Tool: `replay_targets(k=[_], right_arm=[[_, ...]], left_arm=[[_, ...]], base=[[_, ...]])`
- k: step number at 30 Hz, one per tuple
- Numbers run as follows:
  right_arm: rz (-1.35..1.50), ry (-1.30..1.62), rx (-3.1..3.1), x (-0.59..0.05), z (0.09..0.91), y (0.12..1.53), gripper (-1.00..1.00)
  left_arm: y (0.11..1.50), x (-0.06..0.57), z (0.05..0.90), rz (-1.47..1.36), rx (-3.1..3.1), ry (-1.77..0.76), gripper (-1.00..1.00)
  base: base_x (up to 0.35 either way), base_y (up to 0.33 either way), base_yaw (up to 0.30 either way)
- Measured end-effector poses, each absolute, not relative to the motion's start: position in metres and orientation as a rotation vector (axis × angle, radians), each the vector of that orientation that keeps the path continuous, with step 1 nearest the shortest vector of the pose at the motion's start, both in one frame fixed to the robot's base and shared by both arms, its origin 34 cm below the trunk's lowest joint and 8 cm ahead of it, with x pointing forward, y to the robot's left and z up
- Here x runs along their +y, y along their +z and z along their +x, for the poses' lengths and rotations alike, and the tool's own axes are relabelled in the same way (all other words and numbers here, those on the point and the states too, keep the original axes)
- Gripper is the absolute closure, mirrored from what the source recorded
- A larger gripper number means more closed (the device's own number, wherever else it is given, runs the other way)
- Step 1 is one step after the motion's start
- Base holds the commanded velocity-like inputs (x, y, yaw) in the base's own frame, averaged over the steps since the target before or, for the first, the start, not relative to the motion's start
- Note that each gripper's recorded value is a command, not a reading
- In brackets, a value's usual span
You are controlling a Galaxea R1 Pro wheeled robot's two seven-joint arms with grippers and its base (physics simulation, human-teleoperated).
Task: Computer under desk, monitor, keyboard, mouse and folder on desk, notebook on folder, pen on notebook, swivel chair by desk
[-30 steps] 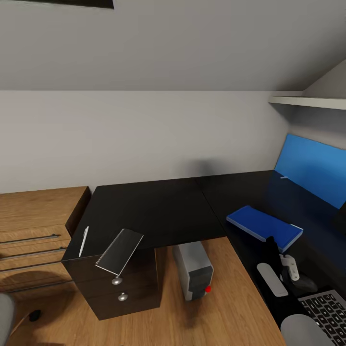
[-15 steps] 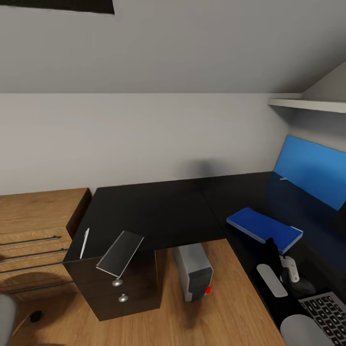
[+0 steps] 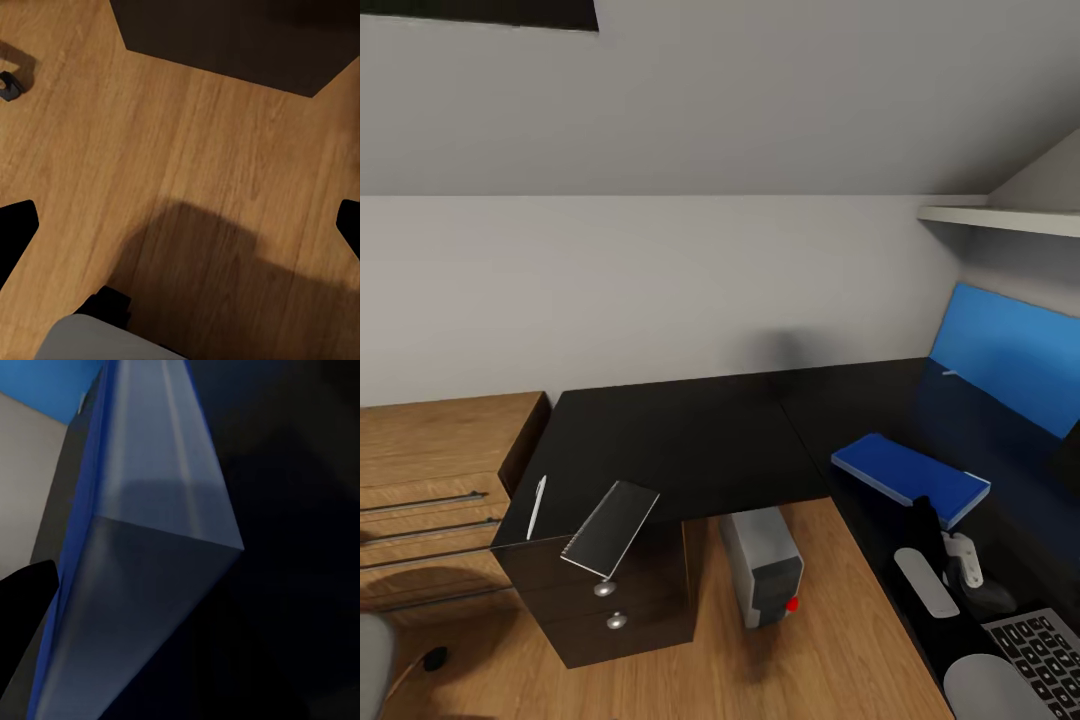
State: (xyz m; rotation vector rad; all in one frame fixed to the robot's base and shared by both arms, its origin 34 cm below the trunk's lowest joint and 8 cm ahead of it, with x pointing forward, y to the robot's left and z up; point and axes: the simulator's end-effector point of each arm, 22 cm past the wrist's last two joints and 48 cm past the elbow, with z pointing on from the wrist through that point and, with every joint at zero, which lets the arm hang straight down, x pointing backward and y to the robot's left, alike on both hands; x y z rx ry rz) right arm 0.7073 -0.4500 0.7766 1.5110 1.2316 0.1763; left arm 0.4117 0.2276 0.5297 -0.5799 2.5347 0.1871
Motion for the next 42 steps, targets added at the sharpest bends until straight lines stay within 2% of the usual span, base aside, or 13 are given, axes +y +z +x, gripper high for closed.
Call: replay_targets(k=[39, 40, 42], right_arm=[[1.511, 0.176, 1.233, -0.450, 0.707, 0.777, 1.00], [1.511, 0.176, 1.233, -0.450, 0.707, 0.777, -1.00], [1.558, 0.156, 1.244, -0.451, 0.697, 0.758, -1.00]], left_arm=[[0.530, 0.228, 0.412, -0.580, 2.535, 0.189, -1.00], [0.530, 0.228, 0.412, -0.580, 2.535, 0.189, -1.00], [0.530, 0.228, 0.412, -0.580, 2.535, 0.189, -1.00]], base=[[0.000, 0.000, 0.000], [0.000, 0.000, 0.000], [0.000, 0.000, 0.000]])
